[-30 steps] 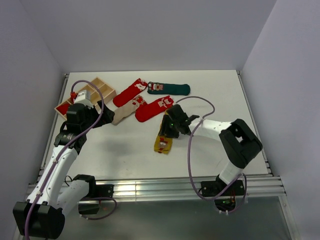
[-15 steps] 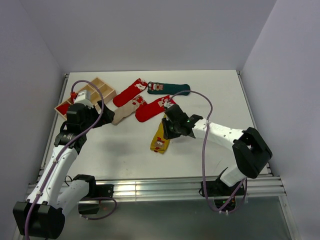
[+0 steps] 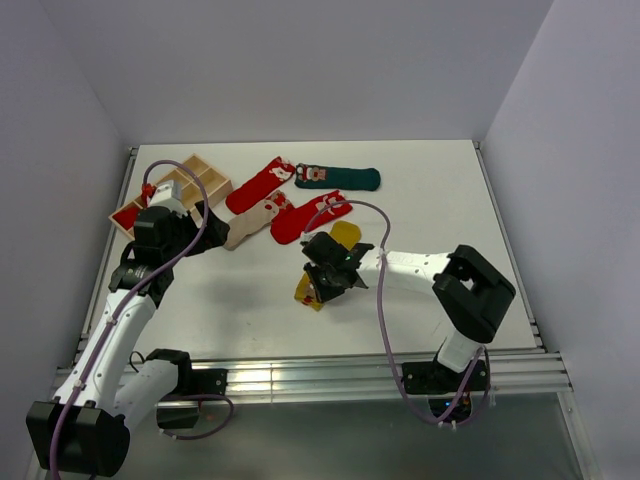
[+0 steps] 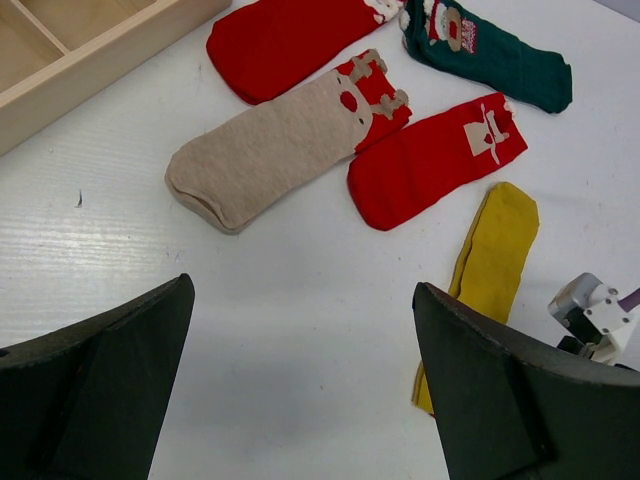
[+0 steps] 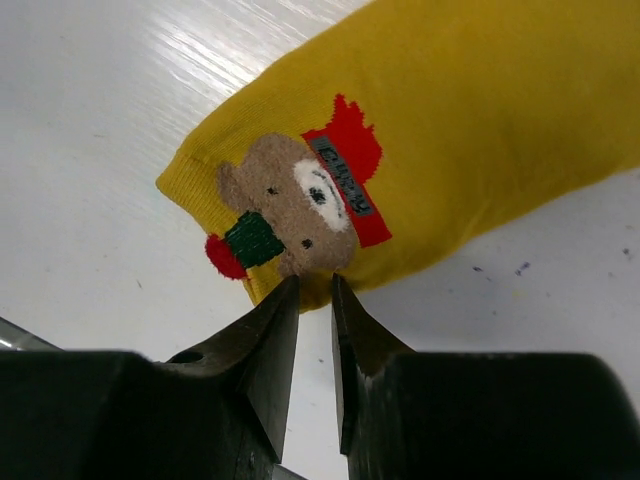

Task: Roll the socks
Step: Roll the sock at the center of the board.

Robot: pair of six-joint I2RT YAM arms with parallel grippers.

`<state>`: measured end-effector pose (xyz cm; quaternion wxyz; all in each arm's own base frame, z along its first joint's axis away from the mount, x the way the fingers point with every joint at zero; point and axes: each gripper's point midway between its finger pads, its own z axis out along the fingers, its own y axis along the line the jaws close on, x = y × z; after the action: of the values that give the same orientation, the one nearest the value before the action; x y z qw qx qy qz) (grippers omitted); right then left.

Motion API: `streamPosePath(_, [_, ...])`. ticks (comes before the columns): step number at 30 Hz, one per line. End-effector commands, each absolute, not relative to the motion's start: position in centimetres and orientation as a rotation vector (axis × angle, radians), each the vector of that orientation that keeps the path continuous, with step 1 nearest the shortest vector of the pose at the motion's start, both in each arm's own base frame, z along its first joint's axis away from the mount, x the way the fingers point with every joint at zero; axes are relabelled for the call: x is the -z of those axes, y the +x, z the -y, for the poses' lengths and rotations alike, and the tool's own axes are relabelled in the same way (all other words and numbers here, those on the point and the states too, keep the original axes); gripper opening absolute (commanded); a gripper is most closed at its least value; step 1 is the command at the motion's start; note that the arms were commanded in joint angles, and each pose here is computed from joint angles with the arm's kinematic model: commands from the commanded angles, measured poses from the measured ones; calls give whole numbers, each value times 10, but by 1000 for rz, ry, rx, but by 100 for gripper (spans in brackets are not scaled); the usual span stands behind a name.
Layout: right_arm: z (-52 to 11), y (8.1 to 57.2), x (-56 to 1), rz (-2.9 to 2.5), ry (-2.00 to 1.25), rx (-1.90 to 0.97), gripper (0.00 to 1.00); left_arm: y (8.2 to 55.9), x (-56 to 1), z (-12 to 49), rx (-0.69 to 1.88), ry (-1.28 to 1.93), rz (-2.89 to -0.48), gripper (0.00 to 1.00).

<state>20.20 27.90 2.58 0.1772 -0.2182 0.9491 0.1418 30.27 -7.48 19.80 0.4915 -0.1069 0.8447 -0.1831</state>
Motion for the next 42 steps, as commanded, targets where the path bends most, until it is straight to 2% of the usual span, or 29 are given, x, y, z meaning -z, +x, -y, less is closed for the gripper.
streamPosePath(1, [-307, 215, -41, -2610, -629, -432, 27, 305, -208, 76, 454, -252, -2023, 96])
streamPosePath(8, [-318, 217, -25, -2620, -649, -379, 26, 305, -207, 77, 458, -258, -2023, 96])
streamPosePath(14, [-325, 223, -51, -2556, -655, -428, 27, 307, -204, 78, 465, -271, -2033, 96])
streamPosePath(20, [-329, 219, -80, -2441, -735, -495, 33, 308, -202, 78, 467, -273, -2043, 97])
streamPosePath(26, [-337, 202, -73, -2347, -913, -473, 43, 308, -200, 76, 455, -281, -2047, 97])
streamPosePath(30, [-339, 205, -65, -2269, -998, -335, 46, 308, -199, 75, 447, -291, -2053, 97])
streamPosePath(42, [-345, 196, -42, -2196, -1162, -104, 47, 308, -197, 73, 433, -298, -2058, 96])
